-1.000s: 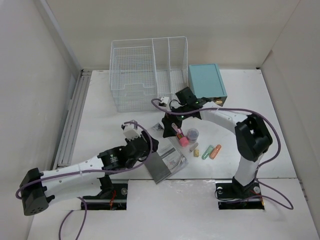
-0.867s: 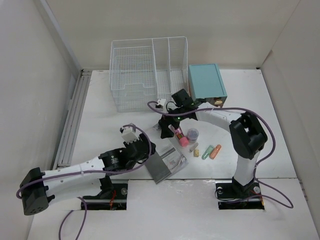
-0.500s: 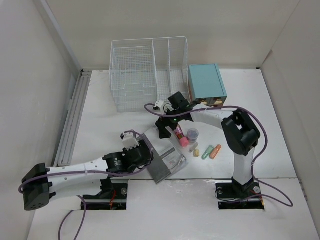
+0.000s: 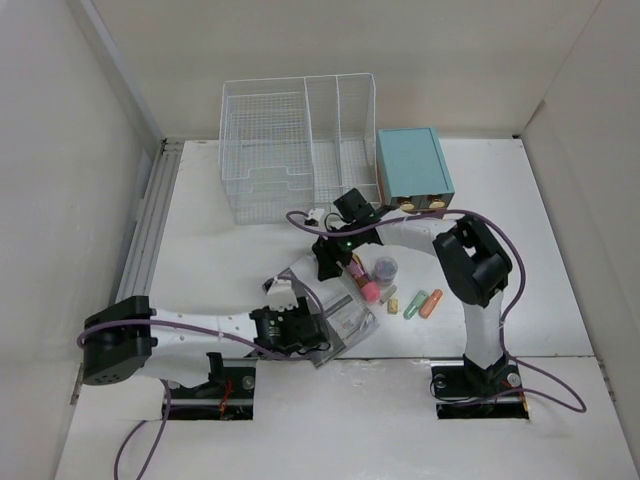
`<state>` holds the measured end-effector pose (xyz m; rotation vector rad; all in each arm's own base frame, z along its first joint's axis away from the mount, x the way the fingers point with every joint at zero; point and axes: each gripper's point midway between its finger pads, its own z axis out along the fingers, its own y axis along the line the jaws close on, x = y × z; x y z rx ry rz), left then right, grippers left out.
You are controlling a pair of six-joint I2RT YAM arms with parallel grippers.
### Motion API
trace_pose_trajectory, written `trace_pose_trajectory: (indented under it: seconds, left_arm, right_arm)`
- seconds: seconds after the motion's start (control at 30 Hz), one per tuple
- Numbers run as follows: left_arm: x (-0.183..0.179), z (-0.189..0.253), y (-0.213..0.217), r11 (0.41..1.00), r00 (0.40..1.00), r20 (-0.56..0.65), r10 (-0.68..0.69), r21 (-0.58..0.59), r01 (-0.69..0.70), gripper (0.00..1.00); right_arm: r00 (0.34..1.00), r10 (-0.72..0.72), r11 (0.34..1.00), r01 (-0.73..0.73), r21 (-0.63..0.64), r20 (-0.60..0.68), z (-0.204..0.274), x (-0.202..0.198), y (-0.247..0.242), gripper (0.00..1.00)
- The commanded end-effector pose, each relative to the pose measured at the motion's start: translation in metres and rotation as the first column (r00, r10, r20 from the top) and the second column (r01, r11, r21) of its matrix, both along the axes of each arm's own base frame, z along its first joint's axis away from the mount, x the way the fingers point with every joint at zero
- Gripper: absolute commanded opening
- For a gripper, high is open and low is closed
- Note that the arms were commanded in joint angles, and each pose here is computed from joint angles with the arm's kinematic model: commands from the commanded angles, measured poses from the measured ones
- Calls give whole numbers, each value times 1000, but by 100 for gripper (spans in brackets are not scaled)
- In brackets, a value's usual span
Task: Organize the desk
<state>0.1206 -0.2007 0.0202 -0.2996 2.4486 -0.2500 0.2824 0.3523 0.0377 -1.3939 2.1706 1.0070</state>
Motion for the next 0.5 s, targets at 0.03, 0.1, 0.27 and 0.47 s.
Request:
trace_pose_trajectory:
  seconds: [0.03, 0.1, 0.27, 0.47]
  left_arm:
    - [-16, -11, 8, 998, 998, -55, 32, 55, -29, 49]
    - [-17, -11, 7, 998, 998, -55, 23, 55, -20, 51]
    - [-17, -3, -1, 995, 999, -41, 21, -92, -25, 65]
    - [-14, 32, -13, 962, 999, 32, 21, -272, -12, 70]
  right_arm:
    - [987, 136, 989, -130, 70, -84, 5, -30, 13, 47]
    - [972, 189, 979, -175, 109, -136, 11, -43, 14, 31]
    - [965, 236, 965, -219, 141, -114, 28, -46, 15, 0]
    - [976, 193, 972, -204, 113, 102, 83, -21, 13, 0]
